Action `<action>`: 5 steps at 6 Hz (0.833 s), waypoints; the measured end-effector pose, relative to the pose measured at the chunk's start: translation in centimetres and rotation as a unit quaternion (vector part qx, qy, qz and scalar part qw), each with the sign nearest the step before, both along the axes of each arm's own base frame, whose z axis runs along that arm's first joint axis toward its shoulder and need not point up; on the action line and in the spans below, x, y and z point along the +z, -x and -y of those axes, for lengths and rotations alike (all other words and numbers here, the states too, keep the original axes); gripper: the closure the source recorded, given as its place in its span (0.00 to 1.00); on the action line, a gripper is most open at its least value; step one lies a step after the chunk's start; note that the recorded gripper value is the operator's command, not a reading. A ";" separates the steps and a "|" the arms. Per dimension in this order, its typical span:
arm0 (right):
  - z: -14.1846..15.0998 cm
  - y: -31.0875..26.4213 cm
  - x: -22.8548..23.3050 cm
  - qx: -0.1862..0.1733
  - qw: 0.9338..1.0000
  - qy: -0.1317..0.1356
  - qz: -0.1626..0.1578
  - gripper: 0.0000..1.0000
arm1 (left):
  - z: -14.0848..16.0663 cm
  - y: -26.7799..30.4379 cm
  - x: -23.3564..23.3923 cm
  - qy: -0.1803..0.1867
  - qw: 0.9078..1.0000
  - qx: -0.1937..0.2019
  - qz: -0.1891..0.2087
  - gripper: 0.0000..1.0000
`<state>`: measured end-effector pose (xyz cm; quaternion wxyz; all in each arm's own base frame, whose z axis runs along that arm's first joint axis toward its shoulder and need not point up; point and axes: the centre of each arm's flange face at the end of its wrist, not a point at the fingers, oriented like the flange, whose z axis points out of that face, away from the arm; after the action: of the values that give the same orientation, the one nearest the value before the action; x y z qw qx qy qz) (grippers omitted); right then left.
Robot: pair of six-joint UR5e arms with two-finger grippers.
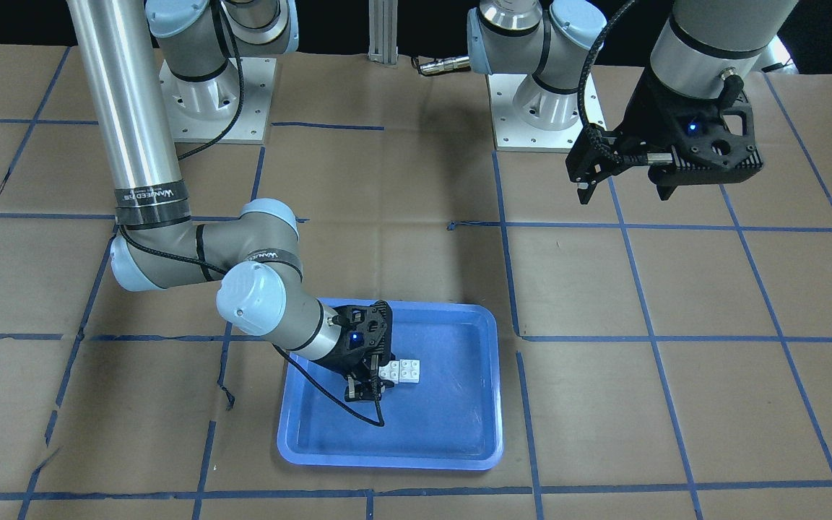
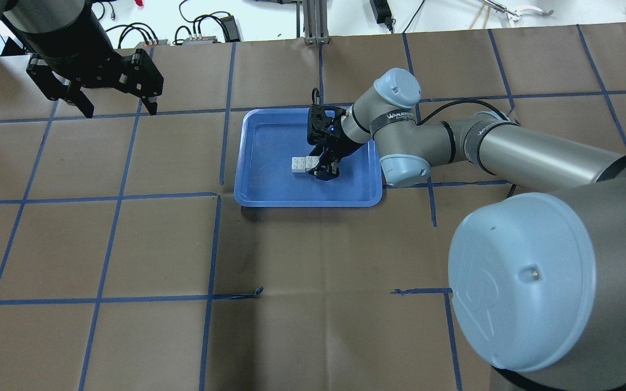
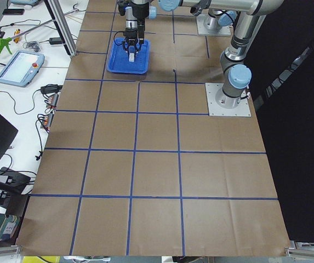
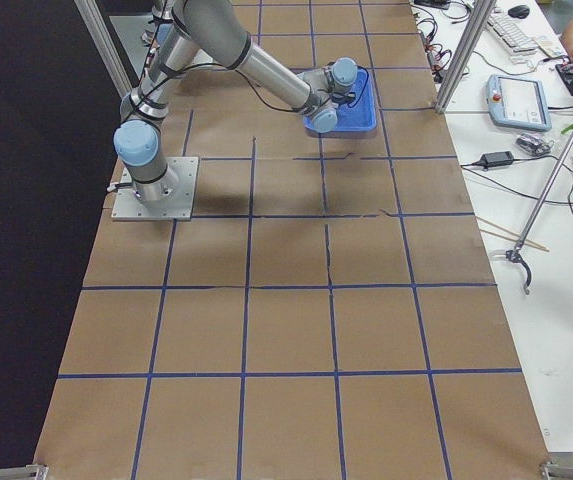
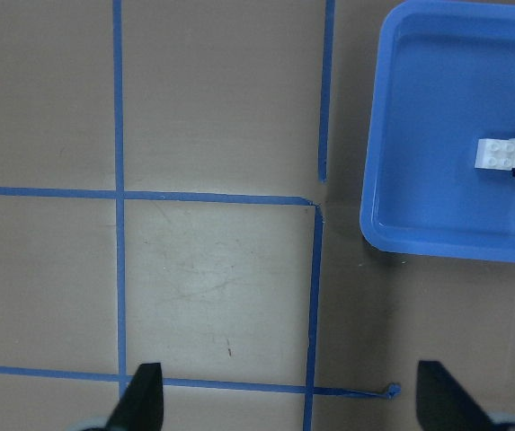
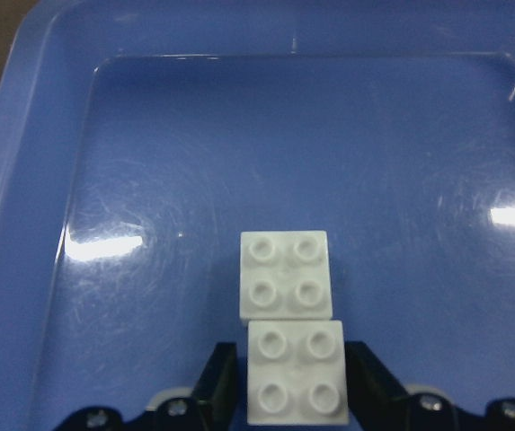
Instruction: Assemble white blocks and place on blue tray
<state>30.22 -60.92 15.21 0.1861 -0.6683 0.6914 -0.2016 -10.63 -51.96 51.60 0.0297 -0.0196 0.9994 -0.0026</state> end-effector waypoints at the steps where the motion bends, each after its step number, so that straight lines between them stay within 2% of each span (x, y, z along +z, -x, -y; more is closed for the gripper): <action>1: 0.0 0.0 0.0 0.000 1.000 0.000 0.000 0.00 | -0.1 0.0 0.0 0.000 1.000 0.001 0.000 0.01; 4: 0.2 0.0 0.5 -0.006 1.000 0.001 0.000 0.00 | 0.2 -0.3 -0.1 0.005 1.000 0.003 0.001 0.01; 5: 0.5 0.2 0.9 -0.018 1.000 -0.001 -0.002 0.00 | 0.3 -0.4 0.0 0.008 1.000 0.003 0.002 0.01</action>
<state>30.05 -61.40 16.16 0.1819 -0.6558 0.7040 -0.2032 -10.28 -52.24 51.56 0.0314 -0.0226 0.9992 -0.0106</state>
